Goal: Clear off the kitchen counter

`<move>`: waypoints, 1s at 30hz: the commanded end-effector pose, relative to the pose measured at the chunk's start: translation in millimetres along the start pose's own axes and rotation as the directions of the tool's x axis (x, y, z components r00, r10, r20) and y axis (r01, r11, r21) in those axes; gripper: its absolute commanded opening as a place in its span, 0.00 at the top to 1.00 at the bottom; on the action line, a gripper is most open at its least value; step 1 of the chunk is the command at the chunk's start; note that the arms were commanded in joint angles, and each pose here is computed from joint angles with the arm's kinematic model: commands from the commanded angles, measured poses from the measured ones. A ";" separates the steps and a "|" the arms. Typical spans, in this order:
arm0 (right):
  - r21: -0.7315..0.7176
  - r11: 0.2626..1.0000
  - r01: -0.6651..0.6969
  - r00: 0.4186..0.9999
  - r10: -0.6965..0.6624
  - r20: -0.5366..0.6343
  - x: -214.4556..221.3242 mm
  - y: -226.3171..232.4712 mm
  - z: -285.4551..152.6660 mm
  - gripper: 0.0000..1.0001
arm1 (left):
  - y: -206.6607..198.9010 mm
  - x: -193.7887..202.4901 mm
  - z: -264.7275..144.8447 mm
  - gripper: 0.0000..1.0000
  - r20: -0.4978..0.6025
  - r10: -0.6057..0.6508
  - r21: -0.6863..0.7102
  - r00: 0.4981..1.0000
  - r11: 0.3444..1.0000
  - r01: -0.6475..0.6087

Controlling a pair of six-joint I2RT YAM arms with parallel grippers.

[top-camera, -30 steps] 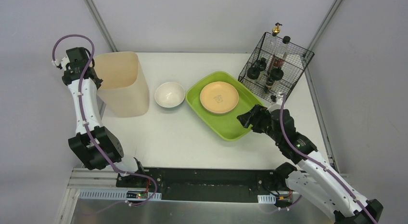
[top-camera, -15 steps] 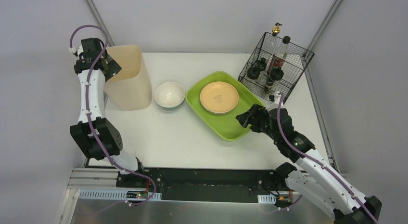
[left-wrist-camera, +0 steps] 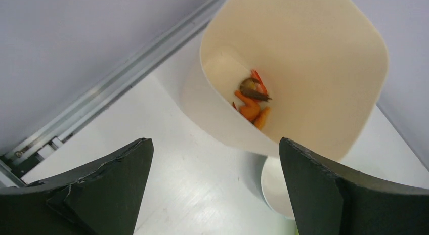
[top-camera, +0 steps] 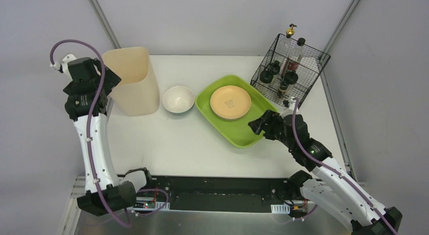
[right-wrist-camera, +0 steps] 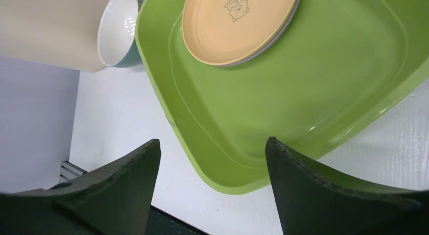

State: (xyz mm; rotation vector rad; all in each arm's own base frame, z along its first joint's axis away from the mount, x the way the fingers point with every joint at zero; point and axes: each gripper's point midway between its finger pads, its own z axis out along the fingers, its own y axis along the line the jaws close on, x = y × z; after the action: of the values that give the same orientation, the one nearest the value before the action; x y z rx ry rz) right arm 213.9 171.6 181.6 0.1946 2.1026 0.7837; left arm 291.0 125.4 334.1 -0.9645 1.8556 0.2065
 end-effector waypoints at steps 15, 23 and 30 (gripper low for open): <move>0.017 1.000 0.021 1.000 -0.021 0.013 -12.7 6.5 -2.3 0.20 | -54.9 147.3 -73.7 0.01 -0.309 0.119 0.383 0.943 0.924 0.009; 0.026 1.000 0.013 1.000 -0.013 0.017 -12.3 4.7 -1.1 0.20 | -77.7 208.9 -60.9 0.01 -0.334 0.225 0.360 0.915 0.928 -0.097; 0.031 1.000 0.007 1.000 -0.008 0.029 -9.6 -0.5 1.6 0.19 | -88.1 232.0 -36.4 0.01 -0.340 0.159 0.293 0.927 0.954 -0.056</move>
State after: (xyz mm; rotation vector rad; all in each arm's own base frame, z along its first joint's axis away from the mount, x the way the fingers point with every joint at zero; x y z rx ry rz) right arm 215.1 167.0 173.9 0.1948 2.1479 0.7213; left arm 262.2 -77.6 183.9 -0.6252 2.3073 -0.1947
